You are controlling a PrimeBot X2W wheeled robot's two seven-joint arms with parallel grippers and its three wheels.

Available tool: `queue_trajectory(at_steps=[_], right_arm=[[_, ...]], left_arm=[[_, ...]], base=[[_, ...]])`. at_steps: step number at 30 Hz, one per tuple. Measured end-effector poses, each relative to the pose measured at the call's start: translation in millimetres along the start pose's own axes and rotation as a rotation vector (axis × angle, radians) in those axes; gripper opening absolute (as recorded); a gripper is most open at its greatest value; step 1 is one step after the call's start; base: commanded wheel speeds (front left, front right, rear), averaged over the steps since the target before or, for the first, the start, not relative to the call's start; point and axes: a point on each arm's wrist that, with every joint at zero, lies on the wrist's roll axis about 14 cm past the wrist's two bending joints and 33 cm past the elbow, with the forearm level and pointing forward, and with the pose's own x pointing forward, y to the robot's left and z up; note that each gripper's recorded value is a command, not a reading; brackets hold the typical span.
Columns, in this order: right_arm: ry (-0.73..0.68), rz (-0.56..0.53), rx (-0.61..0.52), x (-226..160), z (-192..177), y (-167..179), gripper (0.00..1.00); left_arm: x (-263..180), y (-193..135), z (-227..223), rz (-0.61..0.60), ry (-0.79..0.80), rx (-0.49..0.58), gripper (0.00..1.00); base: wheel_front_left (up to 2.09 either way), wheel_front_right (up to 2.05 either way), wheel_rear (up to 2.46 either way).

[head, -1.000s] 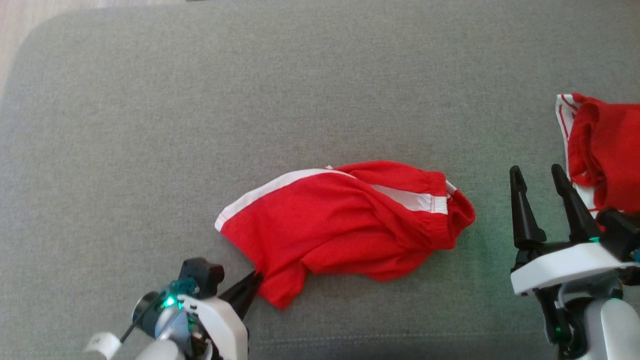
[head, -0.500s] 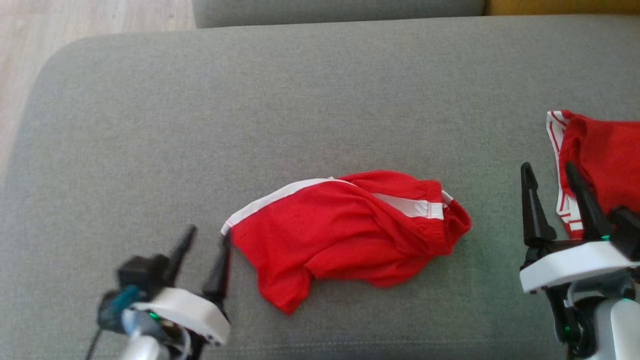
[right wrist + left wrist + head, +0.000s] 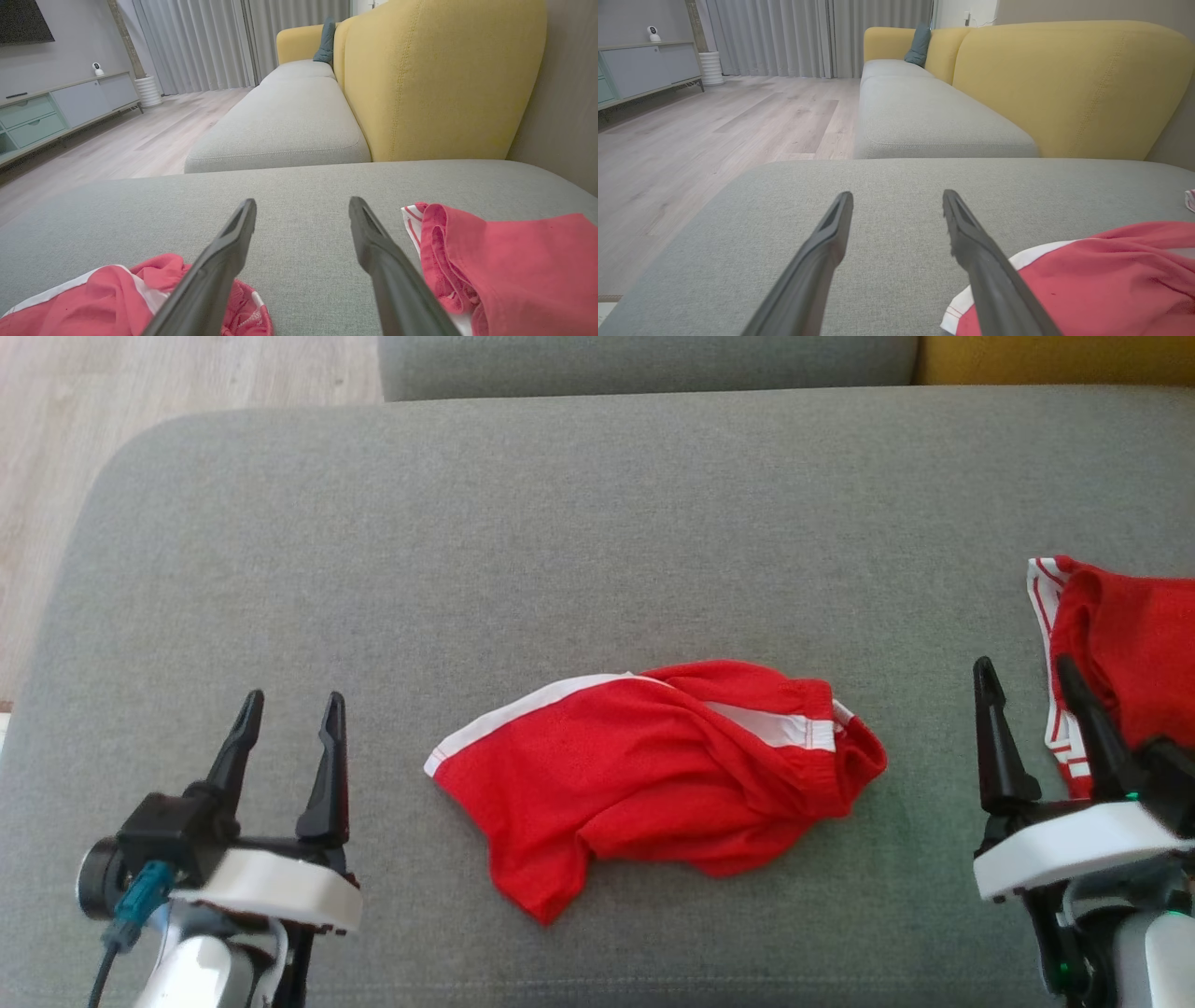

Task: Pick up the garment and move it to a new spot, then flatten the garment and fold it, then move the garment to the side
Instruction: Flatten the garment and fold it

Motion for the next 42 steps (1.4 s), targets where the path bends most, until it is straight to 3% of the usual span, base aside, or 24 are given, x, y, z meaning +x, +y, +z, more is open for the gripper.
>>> queue_trajectory(at_steps=[18, 23, 30, 40, 41, 42], right_arm=[[0.03, -0.005, -0.002, 4.4, -9.7, -2.0, 1.0], [0.056, -0.006, 0.001, 7.9, -18.6, -2.8, 1.0], [0.072, -0.015, 0.011, 10.3, -24.2, -5.9, 1.0], [0.103, -0.044, 0.016, 8.2, -35.4, -15.3, 1.0], [0.103, -0.045, 0.016, 8.2, -35.3, -15.8, 1.0], [0.103, -0.047, 0.016, 8.2, -35.3, -16.5, 1.0]], left_arm=[[12.3, -7.1, -12.4, -0.056, 0.058, 0.021, 1.0], [27.3, -14.3, -46.7, -0.108, 0.215, -0.047, 1.0], [15.5, -34.3, -114.7, -0.191, 0.511, -0.139, 1.0], [17.4, -43.7, -145.5, -0.245, 0.663, -0.13, 1.0], [16.8, -44.3, -148.4, -0.251, 0.682, -0.125, 0.79], [17.7, -44.9, -149.4, -0.256, 0.691, -0.12, 0.4]], base=[[0.0, 0.0, 0.0], [0.0, 0.0, 0.0], [0.0, 0.0, 0.0], [0.0, 0.0, 0.0], [0.0, 0.0, 0.0], [0.0, 0.0, 0.0]])
